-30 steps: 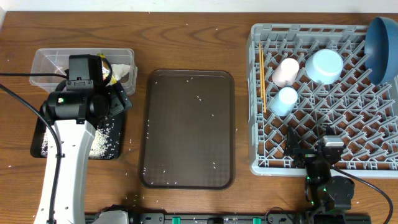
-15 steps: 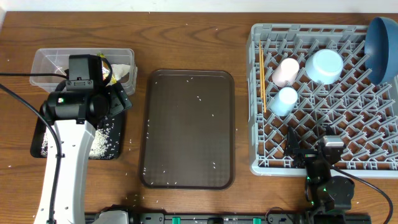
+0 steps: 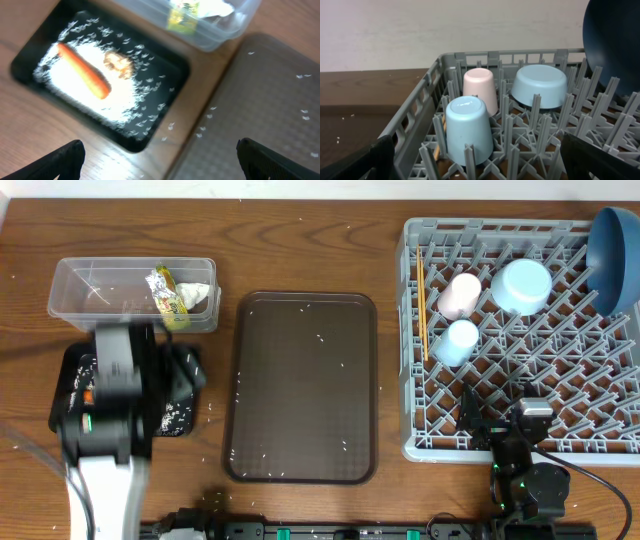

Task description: Sort waste into correct bins and load items into the dishwasher rack

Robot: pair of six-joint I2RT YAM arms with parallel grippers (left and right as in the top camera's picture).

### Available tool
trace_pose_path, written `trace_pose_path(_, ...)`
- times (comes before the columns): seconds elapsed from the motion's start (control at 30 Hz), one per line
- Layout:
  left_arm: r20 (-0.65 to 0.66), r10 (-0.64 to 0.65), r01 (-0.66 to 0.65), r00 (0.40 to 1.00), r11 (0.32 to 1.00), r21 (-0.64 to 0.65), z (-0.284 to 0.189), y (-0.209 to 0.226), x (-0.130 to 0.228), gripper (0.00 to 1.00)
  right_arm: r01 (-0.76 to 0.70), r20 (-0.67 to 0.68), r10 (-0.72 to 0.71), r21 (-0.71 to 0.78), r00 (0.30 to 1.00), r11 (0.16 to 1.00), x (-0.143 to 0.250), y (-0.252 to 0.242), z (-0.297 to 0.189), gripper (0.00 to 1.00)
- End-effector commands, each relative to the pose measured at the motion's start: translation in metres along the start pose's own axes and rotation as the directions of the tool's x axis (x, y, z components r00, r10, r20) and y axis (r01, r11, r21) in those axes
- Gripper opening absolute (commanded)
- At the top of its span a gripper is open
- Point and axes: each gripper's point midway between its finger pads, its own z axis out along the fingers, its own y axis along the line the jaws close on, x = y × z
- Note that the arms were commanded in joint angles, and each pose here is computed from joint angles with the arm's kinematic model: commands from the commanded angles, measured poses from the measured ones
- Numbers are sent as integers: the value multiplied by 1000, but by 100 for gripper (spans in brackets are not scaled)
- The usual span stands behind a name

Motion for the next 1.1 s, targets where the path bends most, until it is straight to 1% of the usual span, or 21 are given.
trace_pose_path(0.0,30,-14,16,999,998,-59,11,26,32,98,-6,3,6,5,1000,1000,0,-1,0,99)
trace_pose_path(0.07,92,-34,34,995,999,-2,17,23,39,98,-6,3,6,5,1000,1000,0,-1,0,99)
trace_pose_path(0.13,195,-68,54,978,996,76,21,16,35,98,-6,3,6,5,1000,1000,0,-1,0,99)
trace_pose_path(0.23,374,-141,60,917,974,218,26,3,24,98,-6,3,6,5,1000,1000,0,-1,0,99)
trace_pose_path(0.3,462,-178,41,869,956,291,28,-2,23,98,-6,3,6,5,1000,1000,0,-1,0,99)
trace_pose_path(0.4,550,-230,22,803,933,360,31,-5,24,98,-6,3,6,5,1000,1000,0,-1,0,99)
trace_pose_path(0.5,596,-262,1,759,915,403,33,-7,28,98,-6,3,6,5,1000,1000,0,-1,0,99)
trace_pose_path(0.57,608,-272,-12,746,907,420,37,-8,31,98,-6,3,6,5,1000,1000,0,-1,0,99)
trace_pose_path(0.73,607,-267,-18,748,907,421,55,-8,43,98,-6,3,6,5,1000,1000,0,-1,0,99)
trace_pose_path(0.77,621,-252,-47,742,905,423,54,-12,42,98,-6,3,6,5,1000,1000,0,-1,0,99)
trace_pose_path(0.87,633,-234,-64,738,910,410,53,-12,41,98,-6,3,6,5,1000,1000,0,-1,0,99)
trace_pose_path(1.07,678,-90,-182,730,930,320,55,-14,44,98,-6,3,6,5,1000,1000,0,-1,0,99)
